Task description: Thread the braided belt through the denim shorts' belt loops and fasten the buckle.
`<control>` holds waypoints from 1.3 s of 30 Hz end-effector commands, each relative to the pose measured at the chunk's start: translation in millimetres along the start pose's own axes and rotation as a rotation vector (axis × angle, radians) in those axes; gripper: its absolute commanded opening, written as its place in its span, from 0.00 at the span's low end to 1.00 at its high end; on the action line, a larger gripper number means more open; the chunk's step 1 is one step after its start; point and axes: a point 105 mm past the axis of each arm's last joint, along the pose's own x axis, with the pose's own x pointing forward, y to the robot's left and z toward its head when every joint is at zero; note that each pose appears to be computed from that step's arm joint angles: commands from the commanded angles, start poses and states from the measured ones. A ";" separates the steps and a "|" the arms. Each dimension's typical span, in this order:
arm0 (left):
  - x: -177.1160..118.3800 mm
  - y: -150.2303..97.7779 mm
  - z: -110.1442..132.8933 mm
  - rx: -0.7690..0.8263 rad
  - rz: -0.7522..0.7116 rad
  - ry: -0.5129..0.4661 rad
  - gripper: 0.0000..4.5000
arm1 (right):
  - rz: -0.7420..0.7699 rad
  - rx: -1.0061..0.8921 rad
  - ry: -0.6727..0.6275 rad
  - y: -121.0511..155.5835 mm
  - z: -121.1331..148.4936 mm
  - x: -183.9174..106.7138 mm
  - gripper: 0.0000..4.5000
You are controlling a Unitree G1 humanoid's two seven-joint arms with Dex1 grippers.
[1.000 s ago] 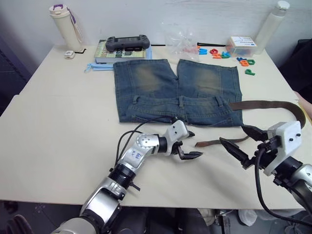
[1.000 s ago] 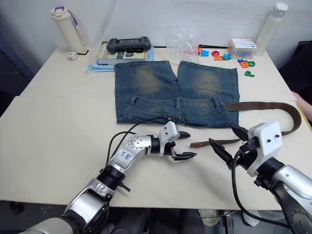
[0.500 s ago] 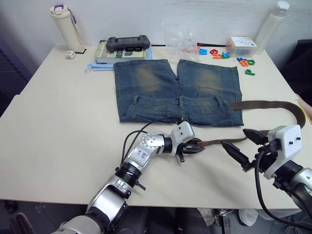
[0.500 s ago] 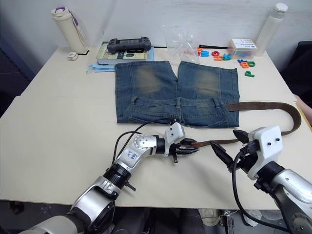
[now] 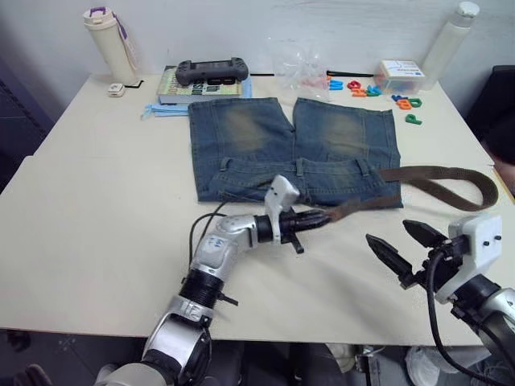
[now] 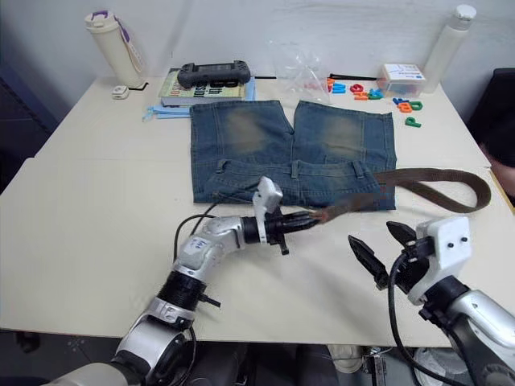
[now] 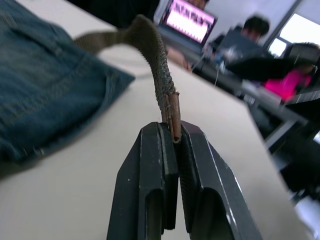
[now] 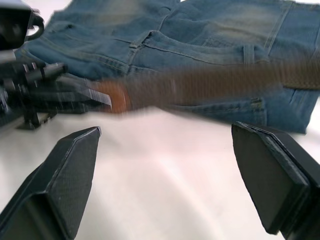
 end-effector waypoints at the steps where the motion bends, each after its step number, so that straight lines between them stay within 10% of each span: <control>1: -8.3 -23.2 13.7 -0.062 -0.096 -0.045 0.02 | 0.130 0.262 -0.123 37.7 12.3 6.8 1.00; 10: -17.1 -34.8 11.5 -0.082 -0.136 -0.009 0.02 | 0.244 0.721 -0.261 41.9 38.1 30.6 1.00; 39: -20.7 -46.8 28.7 -0.113 -0.178 -0.075 0.02 | 0.329 0.843 -0.247 42.6 34.7 48.0 1.00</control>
